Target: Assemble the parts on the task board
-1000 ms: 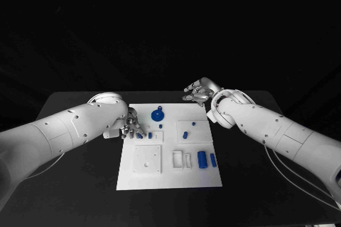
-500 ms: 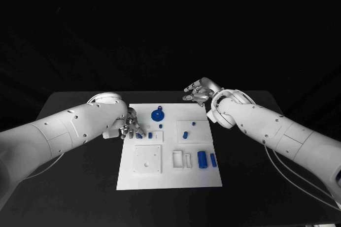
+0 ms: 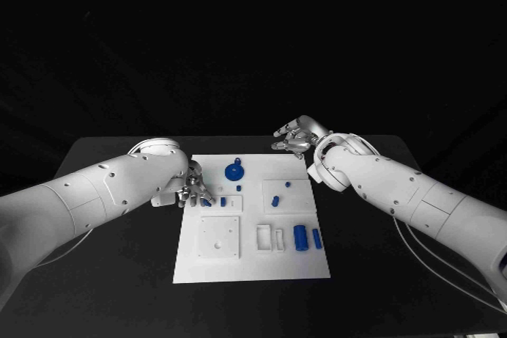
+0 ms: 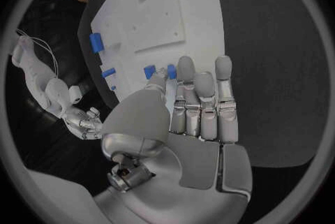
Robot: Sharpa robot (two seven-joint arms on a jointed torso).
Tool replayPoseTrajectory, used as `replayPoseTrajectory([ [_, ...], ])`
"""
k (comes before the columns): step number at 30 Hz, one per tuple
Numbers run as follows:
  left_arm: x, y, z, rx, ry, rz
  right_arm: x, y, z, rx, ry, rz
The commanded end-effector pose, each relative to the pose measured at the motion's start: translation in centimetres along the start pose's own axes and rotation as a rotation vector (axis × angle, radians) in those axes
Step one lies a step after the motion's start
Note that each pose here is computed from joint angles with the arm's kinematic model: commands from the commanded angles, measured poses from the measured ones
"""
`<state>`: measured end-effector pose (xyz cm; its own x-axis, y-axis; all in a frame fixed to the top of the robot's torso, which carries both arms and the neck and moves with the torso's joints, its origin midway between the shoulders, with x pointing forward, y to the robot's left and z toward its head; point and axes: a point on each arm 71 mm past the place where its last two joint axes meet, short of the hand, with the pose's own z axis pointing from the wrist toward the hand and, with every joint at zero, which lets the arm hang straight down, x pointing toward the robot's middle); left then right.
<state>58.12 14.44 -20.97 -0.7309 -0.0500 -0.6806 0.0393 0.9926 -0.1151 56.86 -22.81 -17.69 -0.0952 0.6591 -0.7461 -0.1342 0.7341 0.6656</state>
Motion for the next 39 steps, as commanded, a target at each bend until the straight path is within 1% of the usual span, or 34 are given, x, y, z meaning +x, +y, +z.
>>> replayPoseTrajectory([
  [1, 0.35, 0.15, 0.15, -0.017, 0.007, 0.007, 0.10, 0.07, -0.01, -0.007, 0.011, -0.009],
  [14, 0.39, -0.07, 0.05, -0.006, 0.013, -0.018, 0.14, 0.01, 0.01, -0.006, 0.011, -0.009],
  [25, 0.33, -0.04, -0.13, -0.010, 0.012, -0.023, 0.24, -0.10, -0.01, -0.003, 0.013, -0.009],
  [32, 0.21, -0.13, -0.25, -0.009, 0.003, -0.027, 0.29, -0.13, -0.02, -0.002, 0.014, -0.008],
  [39, -0.13, -0.16, -0.47, -0.009, -0.008, -0.029, 0.32, -0.12, -0.02, -0.002, 0.015, -0.008],
])
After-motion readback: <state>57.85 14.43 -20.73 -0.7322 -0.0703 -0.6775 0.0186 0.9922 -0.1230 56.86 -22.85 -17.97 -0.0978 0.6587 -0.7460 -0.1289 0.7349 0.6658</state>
